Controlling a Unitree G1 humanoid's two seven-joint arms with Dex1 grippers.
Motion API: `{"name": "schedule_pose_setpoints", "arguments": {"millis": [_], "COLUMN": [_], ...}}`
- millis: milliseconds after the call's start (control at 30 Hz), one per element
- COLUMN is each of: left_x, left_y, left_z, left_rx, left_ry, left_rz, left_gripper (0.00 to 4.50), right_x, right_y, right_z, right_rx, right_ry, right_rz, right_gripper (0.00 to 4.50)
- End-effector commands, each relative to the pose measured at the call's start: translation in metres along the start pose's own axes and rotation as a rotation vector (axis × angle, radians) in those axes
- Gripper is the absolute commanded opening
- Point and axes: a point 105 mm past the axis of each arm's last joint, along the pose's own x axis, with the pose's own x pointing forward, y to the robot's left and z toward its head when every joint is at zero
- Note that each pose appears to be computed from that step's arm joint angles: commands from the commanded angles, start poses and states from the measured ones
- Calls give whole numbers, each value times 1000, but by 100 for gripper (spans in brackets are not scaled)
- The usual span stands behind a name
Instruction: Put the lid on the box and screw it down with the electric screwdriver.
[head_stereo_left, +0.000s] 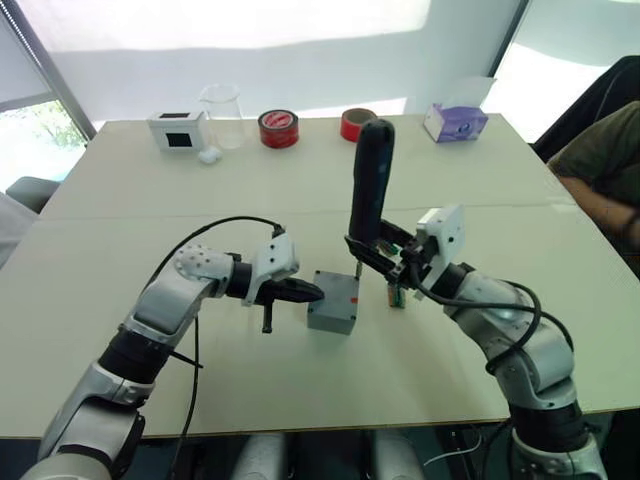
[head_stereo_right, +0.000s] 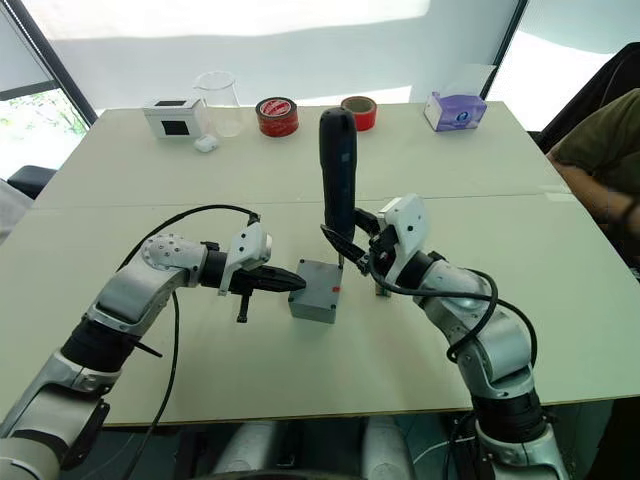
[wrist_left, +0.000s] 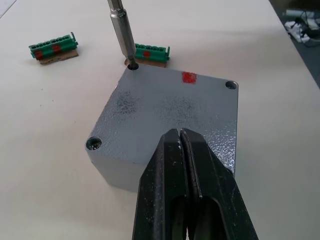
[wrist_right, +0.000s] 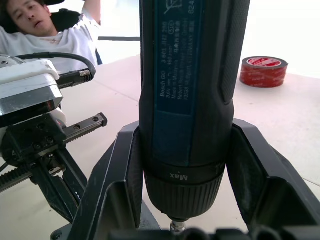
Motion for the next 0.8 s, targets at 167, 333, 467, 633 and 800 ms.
{"name": "schedule_pose_setpoints", "arguments": {"millis": [167, 333, 467, 633, 800], "left_x": [-38, -57, -63, -62, -60], "left_y": [0, -22, -38, -41, -37], "left_z": [40, 41, 34, 20, 18], "left_rx": [-162, -131, -82, -68, -60], "left_ry": [-238, -152, -51, -1, -16], "left_rz": [64, 44, 20, 31, 80], "left_gripper": [0, 0, 0, 0, 0], "right_x": [-33, -72, -111, -116, -115], "right_y": [-53, -96, -100, -95, -102], "right_z": [72, 28, -21, -43, -65], "right_rx": [254, 394, 572, 636, 722], "right_ry": [105, 500, 787, 906, 960], "right_rz": [-69, -328, -384, -361, -412], "right_gripper": [176, 176, 176, 176, 176]}}
